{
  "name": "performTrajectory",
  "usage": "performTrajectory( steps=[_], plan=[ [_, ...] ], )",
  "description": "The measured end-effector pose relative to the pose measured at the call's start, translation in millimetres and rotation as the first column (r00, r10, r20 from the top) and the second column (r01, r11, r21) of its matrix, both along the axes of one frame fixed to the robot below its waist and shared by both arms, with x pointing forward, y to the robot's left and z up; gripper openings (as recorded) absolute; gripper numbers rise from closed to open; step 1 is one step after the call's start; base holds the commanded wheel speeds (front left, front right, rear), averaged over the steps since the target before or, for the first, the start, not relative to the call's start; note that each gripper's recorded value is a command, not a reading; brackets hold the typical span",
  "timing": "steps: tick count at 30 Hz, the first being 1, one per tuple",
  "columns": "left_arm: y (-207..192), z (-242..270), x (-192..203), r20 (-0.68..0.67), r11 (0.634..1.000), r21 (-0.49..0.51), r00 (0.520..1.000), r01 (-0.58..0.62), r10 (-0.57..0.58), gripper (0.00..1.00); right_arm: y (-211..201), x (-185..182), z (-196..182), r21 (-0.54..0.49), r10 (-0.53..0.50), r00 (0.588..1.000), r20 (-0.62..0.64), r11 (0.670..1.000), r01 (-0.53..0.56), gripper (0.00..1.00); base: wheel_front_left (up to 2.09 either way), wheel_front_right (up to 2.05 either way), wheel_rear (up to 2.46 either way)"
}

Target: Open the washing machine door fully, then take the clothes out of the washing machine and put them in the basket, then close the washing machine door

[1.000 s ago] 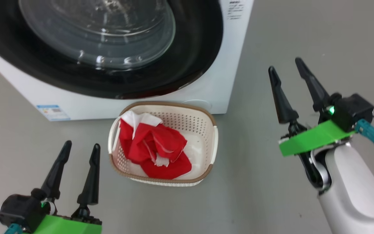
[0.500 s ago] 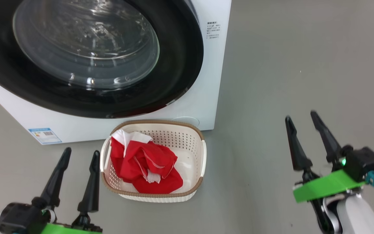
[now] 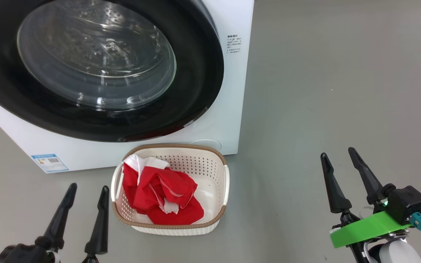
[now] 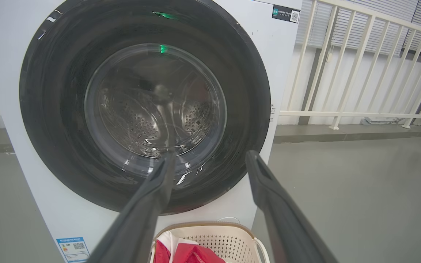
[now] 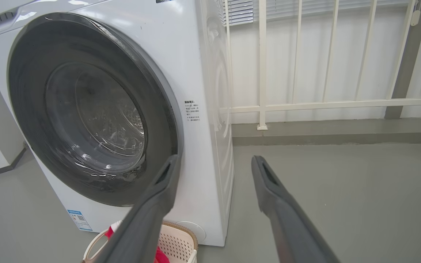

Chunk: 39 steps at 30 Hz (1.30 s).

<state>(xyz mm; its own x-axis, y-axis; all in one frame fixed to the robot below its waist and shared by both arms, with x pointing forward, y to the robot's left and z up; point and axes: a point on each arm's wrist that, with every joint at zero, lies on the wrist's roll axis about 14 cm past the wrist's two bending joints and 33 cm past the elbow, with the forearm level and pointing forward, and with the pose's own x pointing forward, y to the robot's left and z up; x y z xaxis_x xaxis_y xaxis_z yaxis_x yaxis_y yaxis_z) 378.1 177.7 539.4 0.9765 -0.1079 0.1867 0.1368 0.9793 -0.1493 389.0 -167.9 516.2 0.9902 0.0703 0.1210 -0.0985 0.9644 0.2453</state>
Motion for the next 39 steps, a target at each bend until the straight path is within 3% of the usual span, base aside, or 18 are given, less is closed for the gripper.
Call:
performTrajectory(
  steps=[10,11,18,39],
  plan=[
    [5,-2,-2,-0.005,1.0,0.006,1.0,-0.016,0.016,1.0,8,0,1,0.003,0.023,1.0,0.004,1.0,-0.023,1.0,0.0,0.0,0.0],
    [7,-3,-2,-0.008,1.0,-0.003,1.0,-0.028,0.028,0.0,9,0,0,0.004,0.024,1.0,0.001,1.0,-0.024,0.0,0.0,0.0,0.0],
    [-2,-34,-7,-0.112,0.999,-0.035,0.993,-0.025,0.021,0.0,7,-15,-40,0.018,0.018,0.992,-0.126,1.0,-0.015,0.0,0.0,0.0,0.0],
    [6,-46,-10,-0.189,0.964,-0.256,0.982,-0.072,0.023,0.0,0,-17,-43,0.218,0.003,0.986,-0.17,0.975,0.035,0.0,0.0,0.0,0.0]
  ],
)
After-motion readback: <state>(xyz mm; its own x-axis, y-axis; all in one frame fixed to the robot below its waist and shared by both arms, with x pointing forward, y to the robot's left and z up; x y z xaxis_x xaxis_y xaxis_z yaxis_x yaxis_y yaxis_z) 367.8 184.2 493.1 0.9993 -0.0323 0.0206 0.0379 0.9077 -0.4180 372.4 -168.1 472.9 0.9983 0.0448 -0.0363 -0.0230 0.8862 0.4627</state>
